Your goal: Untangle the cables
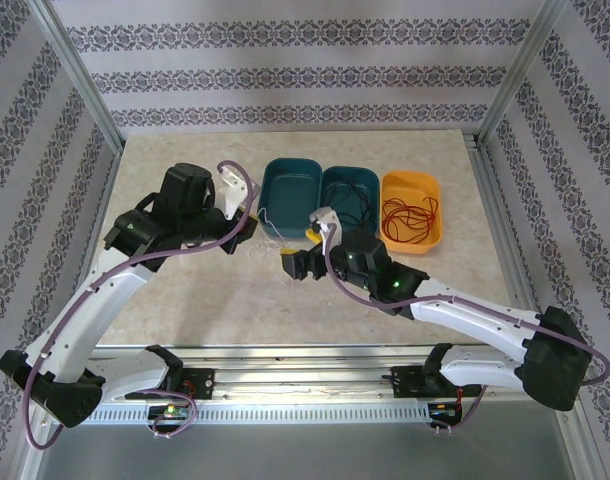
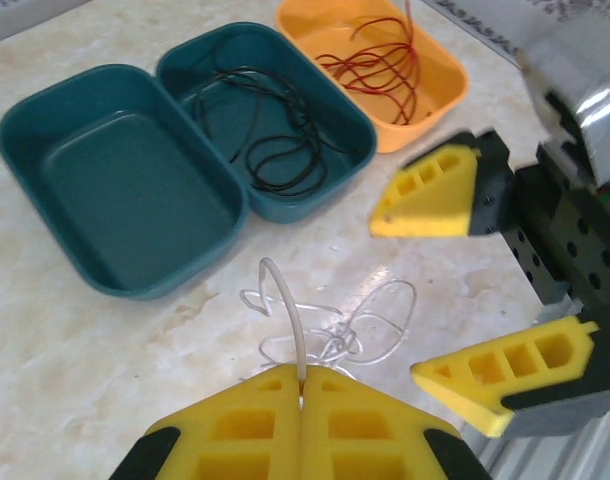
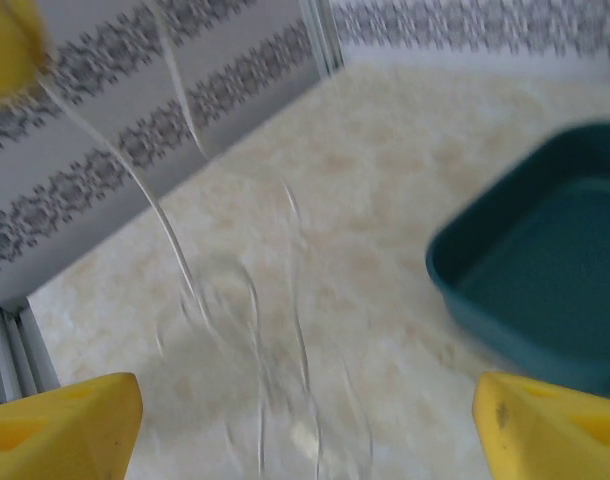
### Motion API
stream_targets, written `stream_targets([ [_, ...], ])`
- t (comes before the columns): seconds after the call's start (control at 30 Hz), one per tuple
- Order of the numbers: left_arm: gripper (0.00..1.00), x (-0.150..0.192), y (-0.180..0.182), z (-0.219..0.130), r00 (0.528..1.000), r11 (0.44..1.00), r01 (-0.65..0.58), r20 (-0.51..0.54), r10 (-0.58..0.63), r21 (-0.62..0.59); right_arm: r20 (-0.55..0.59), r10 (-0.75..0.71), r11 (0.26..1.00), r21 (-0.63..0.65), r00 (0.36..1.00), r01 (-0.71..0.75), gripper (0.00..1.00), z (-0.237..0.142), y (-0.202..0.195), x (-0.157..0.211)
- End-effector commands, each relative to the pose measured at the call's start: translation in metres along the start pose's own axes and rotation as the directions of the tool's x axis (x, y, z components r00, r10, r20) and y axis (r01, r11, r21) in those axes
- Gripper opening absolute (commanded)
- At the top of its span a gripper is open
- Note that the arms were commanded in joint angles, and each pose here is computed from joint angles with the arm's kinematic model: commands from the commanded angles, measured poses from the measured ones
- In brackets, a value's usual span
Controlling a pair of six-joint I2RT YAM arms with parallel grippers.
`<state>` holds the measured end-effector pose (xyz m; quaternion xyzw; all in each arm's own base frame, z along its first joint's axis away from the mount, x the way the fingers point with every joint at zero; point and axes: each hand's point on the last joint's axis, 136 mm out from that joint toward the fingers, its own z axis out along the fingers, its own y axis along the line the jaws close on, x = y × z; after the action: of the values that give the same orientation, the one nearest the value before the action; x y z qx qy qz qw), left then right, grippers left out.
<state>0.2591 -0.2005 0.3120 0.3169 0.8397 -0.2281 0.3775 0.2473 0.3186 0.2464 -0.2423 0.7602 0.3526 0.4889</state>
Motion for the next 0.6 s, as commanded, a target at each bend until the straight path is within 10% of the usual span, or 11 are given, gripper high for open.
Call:
stream_targets([
  [0.0,0.0,-0.009,-0.02,0.008,0.998,0.992,-0.047,0.037,0.043,0.115,0.007,-0.11,0.993,-0.036,0.994,0.111,0.87,0.012,0.014,-0.014],
  [0.27,0.0,-0.017,-0.029,0.008,0.998,0.984,-0.034,0.065,0.023,0.173,-0.017,-0.102,0.987,-0.129,0.995,0.099,0.81,0.046,0.026,0.004],
  [0.57,0.0,-0.033,-0.012,-0.007,0.989,0.999,-0.006,0.151,-0.001,0.05,-0.086,-0.056,0.998,-0.028,0.995,0.054,0.34,0.062,-0.003,0.045],
])
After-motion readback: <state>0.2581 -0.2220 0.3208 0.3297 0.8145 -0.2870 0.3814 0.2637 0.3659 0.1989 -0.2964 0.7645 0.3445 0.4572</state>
